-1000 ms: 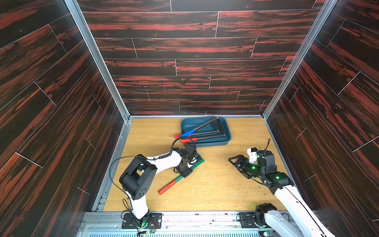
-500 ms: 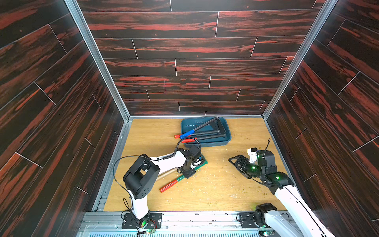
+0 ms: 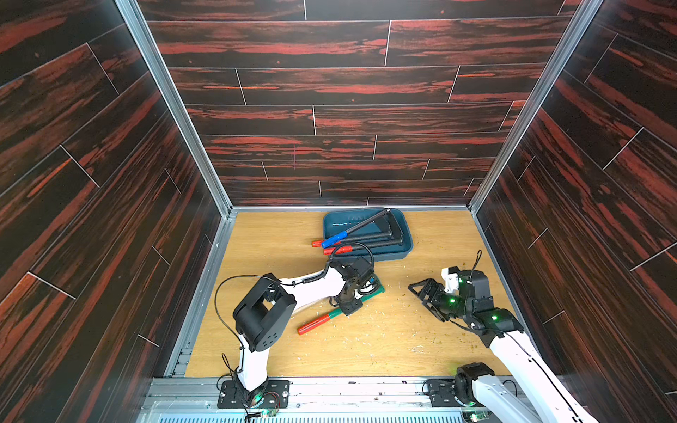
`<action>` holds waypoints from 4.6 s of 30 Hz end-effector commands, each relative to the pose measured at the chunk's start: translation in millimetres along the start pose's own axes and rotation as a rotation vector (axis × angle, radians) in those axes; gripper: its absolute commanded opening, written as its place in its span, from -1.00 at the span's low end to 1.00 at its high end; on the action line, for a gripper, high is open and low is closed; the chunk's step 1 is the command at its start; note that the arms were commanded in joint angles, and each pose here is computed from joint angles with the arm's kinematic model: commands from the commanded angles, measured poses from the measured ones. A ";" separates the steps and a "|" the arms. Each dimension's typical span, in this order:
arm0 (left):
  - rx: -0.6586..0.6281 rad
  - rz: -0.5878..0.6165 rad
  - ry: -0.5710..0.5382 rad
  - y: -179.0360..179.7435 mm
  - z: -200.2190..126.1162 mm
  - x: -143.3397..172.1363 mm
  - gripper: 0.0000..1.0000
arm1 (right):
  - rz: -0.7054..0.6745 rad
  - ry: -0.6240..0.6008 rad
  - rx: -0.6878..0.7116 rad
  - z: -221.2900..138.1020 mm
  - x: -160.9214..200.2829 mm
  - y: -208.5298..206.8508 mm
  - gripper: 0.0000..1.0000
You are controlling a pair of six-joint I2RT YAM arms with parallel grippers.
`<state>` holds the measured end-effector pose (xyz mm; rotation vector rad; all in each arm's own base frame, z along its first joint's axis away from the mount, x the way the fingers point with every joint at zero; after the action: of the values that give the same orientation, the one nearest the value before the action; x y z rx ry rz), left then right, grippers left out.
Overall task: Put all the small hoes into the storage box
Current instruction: Move the hoe to the center of the board, then pick up the hoe from the center of the board.
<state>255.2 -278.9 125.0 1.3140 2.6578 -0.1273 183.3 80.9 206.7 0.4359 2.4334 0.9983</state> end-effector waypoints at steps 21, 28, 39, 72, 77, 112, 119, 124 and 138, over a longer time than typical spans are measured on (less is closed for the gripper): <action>0.084 0.079 -0.077 -48.5 16.1 -70.1 -1.00 | 0.086 0.009 0.084 0.7 8.8 -15.8 0.72; 0.089 0.065 -0.058 -50.4 22.7 -69.3 -0.65 | 0.080 0.005 0.086 -0.5 8.0 -14.7 0.72; 0.087 0.023 -0.051 -50.5 22.6 -64.1 -0.15 | 0.069 0.001 0.077 -1.9 7.0 -12.9 0.72; 0.041 -0.085 -0.031 -43.8 -2.9 -5.1 -0.06 | 0.044 0.005 0.043 -0.5 4.7 -8.5 0.71; 0.055 -0.093 -0.012 -43.9 4.6 -4.5 -0.06 | 0.044 0.006 0.038 -1.7 4.5 -6.8 0.71; 0.043 -0.100 0.014 -33.2 17.1 -8.5 -0.82 | 0.053 0.025 0.038 2.4 3.3 -7.0 0.71; 0.032 -0.066 -0.055 -34.3 -16.0 -19.5 -1.00 | 0.092 0.042 0.018 7.3 5.6 -9.2 0.71; -0.001 -0.032 -0.109 -37.3 -42.9 -26.1 -1.00 | 0.110 0.050 0.022 10.9 6.3 -11.9 0.71; -0.029 -0.003 -0.176 -42.9 -80.5 -34.5 -1.00 | 0.122 0.050 0.024 12.6 8.0 -15.2 0.71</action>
<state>233.4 -320.1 171.0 1.2597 2.6021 -0.1641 182.2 81.7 187.0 0.5715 2.4915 1.0308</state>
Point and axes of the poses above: each gripper's point midway between its finger pads, its own z axis out along the fingers, its own y axis along the line the jaws close on, x = y × z, the point moved 9 cm from there along -z, back along the fingers, and after that the axes turned 7 degrees about -z, right-handed, at the moved point
